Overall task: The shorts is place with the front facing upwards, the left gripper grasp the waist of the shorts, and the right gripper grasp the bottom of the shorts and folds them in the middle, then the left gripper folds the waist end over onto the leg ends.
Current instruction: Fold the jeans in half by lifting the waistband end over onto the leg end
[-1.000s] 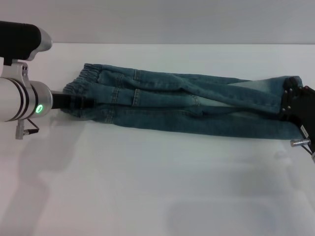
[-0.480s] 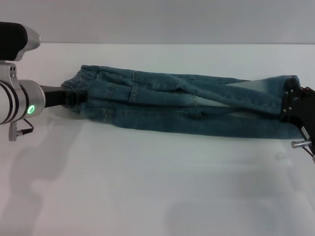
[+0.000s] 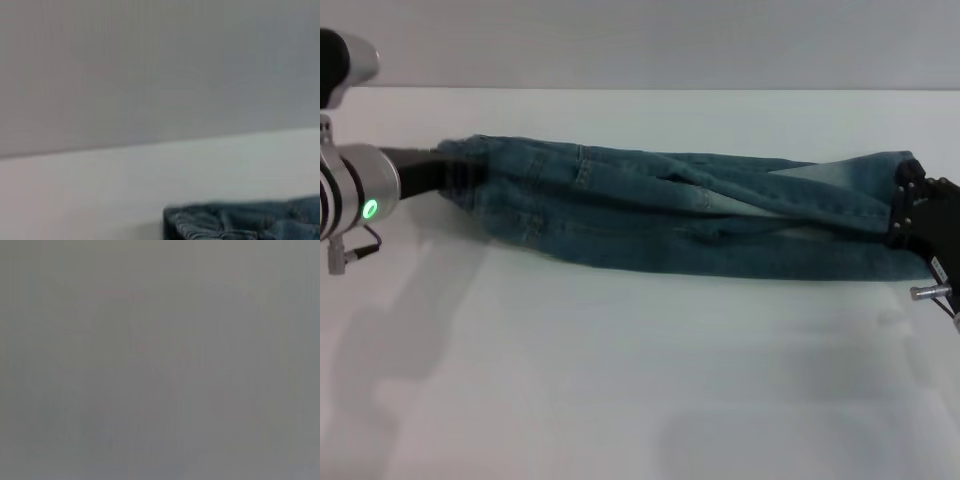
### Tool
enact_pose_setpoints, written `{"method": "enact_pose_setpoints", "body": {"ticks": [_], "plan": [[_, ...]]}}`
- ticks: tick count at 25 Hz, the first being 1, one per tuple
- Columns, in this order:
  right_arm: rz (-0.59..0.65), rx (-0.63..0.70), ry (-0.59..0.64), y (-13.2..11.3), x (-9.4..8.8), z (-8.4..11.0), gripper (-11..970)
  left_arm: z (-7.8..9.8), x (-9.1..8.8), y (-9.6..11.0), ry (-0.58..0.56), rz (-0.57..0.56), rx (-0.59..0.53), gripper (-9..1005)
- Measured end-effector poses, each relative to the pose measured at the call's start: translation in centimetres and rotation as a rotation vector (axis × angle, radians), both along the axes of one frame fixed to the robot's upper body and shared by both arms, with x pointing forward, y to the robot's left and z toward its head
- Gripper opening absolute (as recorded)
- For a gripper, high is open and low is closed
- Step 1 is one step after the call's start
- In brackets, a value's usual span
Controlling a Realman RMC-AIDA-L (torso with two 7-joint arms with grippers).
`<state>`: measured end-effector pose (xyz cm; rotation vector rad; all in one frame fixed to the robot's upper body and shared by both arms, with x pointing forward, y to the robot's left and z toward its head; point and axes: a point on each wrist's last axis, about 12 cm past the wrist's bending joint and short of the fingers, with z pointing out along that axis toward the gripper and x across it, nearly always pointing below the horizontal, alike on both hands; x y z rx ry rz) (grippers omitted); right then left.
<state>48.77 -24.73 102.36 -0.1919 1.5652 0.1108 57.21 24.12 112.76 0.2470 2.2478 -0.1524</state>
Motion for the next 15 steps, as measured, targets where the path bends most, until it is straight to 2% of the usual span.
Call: {"method": "enact_pose_setpoints", "body": {"ticks": [1, 4, 9, 11, 13, 15], "plan": [[0.001, 0.008, 0.006, 0.0, 0.1, 0.0, -1, 0.9, -0.2, -0.1, -0.039, -0.002, -0.021, 496], [0.009, 0.027, 0.037, 0.1, 0.7, -0.3, 0, 2.0, -0.5, -0.5, -0.08, -0.015, -0.048, 483], [0.046, 0.027, 0.066, 0.8, 1.7, -0.4, 1, 3.3, -0.9, -2.0, -0.129, -0.064, -0.072, 463], [0.061, 0.029, 0.089, 1.2, 2.3, -0.5, 1, 3.6, -1.1, -2.6, -0.144, -0.085, -0.078, 412], [0.072, 0.032, 0.115, 1.5, 2.8, -0.6, 1, 3.8, -1.1, -2.9, -0.153, -0.095, -0.082, 399], [0.081, 0.032, 0.128, 1.7, 3.2, -0.7, 0, 4.7, -1.5, -4.0, -0.187, -0.132, -0.093, 385]]}}
